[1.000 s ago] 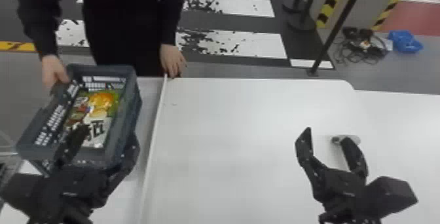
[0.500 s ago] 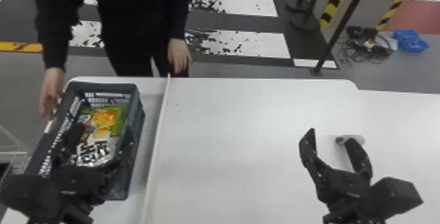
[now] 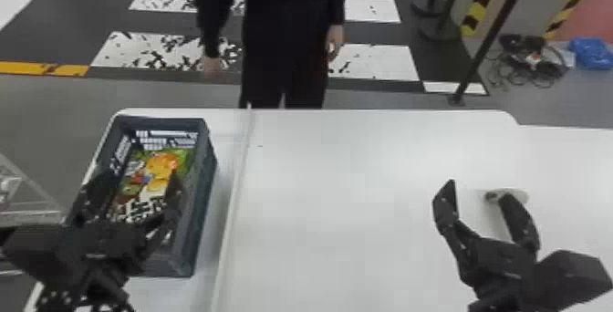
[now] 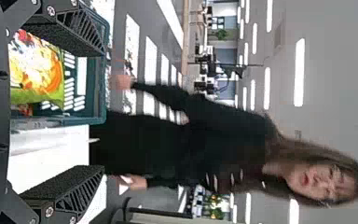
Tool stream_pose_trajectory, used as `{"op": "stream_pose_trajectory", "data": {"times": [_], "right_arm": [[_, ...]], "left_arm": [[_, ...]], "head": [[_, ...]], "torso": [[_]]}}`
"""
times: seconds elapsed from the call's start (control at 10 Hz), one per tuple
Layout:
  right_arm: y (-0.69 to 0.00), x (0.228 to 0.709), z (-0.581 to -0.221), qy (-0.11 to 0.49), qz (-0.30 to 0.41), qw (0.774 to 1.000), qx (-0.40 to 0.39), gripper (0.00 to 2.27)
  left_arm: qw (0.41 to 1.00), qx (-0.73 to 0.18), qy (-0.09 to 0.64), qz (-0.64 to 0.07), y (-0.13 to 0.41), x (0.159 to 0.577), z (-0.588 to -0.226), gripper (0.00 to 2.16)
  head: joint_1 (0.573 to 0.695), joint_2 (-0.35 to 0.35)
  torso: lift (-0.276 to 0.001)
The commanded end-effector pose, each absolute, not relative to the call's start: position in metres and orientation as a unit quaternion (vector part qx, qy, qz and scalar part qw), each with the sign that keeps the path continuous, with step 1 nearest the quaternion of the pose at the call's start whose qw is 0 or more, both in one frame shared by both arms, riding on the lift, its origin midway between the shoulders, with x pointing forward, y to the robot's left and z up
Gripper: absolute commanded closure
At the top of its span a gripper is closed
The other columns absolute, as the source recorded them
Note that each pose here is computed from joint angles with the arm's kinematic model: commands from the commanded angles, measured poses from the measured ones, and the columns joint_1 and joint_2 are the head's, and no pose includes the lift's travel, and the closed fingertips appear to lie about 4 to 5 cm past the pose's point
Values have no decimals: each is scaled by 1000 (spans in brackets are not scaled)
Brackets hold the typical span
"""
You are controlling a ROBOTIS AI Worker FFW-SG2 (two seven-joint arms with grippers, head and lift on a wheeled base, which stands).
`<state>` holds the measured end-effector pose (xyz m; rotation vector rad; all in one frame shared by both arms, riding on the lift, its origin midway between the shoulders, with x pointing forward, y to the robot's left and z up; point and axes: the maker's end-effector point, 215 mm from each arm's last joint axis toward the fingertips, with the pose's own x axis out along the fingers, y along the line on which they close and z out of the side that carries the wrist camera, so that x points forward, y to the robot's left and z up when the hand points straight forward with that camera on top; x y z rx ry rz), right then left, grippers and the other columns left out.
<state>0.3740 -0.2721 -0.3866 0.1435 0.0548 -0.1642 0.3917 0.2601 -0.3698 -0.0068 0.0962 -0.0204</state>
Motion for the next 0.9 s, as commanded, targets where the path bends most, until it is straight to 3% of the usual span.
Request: {"op": "stream_pose_trajectory", "data": {"times": [0.0, 0.3, 0.8], "right_arm": [[-272, 373, -387, 28, -82, 994, 70, 134], [-272, 373, -388, 29, -80, 994, 67, 134], [-271, 375, -388, 29, -76, 995, 64, 134]], "left_arm": [[997, -5, 79, 0, 280, 403, -383, 137], [993, -23, 114, 21, 308, 426, -395, 134], [977, -42, 202, 46, 331, 461, -456, 124]], "head": [[695, -21], [695, 30], [695, 78]], "torso": [[-29], [-29], [-29]]}}
